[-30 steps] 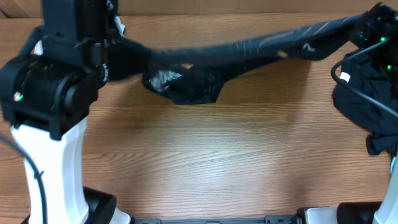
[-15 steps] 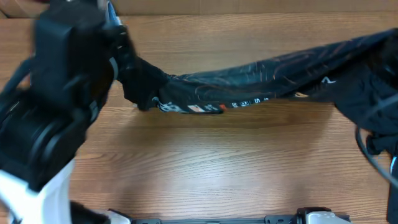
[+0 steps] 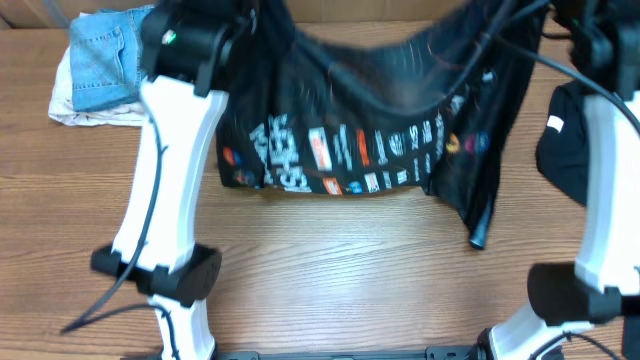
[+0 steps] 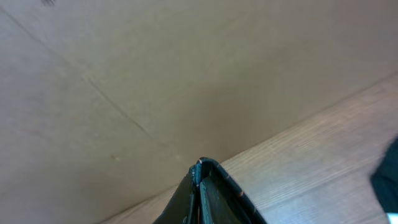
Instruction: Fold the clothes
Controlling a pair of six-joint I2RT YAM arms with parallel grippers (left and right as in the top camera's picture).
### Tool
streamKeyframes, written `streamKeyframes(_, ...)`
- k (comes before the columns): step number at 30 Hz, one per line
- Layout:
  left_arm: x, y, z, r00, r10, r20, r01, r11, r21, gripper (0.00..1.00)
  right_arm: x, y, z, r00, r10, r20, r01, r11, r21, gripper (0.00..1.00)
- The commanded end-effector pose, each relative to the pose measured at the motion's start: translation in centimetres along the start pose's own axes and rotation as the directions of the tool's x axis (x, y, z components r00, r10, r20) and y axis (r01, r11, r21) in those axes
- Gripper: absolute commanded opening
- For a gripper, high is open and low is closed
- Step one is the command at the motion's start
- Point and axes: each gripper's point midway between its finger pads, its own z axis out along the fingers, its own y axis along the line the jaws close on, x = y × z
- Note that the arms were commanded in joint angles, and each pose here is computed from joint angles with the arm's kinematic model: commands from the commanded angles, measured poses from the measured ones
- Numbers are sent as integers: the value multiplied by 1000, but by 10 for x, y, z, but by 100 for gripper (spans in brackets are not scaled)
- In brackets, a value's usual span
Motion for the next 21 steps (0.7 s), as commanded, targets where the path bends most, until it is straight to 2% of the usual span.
streamKeyframes(1, -73, 24, -29, 968, 84, 238, -59, 992, -110, 5, -45, 18, -42, 989, -42, 145, 54, 995, -81, 5)
streamKeyframes(2, -99, 36, -60, 950, 82, 302, -36, 987, -154, 4, -64, 17, -66, 978, -52, 202, 69, 994, -78, 5)
streamKeyframes(4, -118, 45, -91, 936, 84, 341, -29, 986, -165, 6, -80, 15, -92, 968, -44, 246, 67, 994, -83, 5)
streamKeyframes(6, -129, 56, -120, 931, 80, 356, -18, 984, -175, 7, -85, 10, -114, 964, -44, 261, 66, 995, -79, 5)
streamKeyframes(8, -125, 70, -150, 945, 96, 313, -40, 983, -181, 12, -73, 1, -131, 976, -54, 210, 67, 996, -52, 8)
streamKeyframes(11, -91, 85, -163, 982, 48, 181, -14, 983, -185, 17, -48, -13, -133, 992, -63, 105, 64, 998, -5, 8)
streamKeyframes(13, -62, 89, -163, 997, 15, 70, -3, 984, -176, 15, -28, -23, -131, 999, -48, 25, 47, 998, 32, 6)
streamKeyframes(14, -47, 88, -163, 1000, 12, 8, -10, 986, -165, 15, -20, -28, -130, 999, -41, -11, 41, 998, 48, 6)
streamKeyframes(15, -18, 87, -158, 994, 12, -108, -28, 988, -151, 16, 0, -37, -128, 996, -26, -91, 34, 996, 87, 6)
streamKeyframes(18, 39, 84, -150, 942, 6, -337, -54, 990, -134, 16, 33, -54, -128, 975, -4, -222, 39, 987, 153, 6)
streamKeyframes(21, 81, 76, -142, 866, 21, -499, -82, 992, -101, 23, 48, -63, -129, 959, -2, -285, 57, 981, 184, 15)
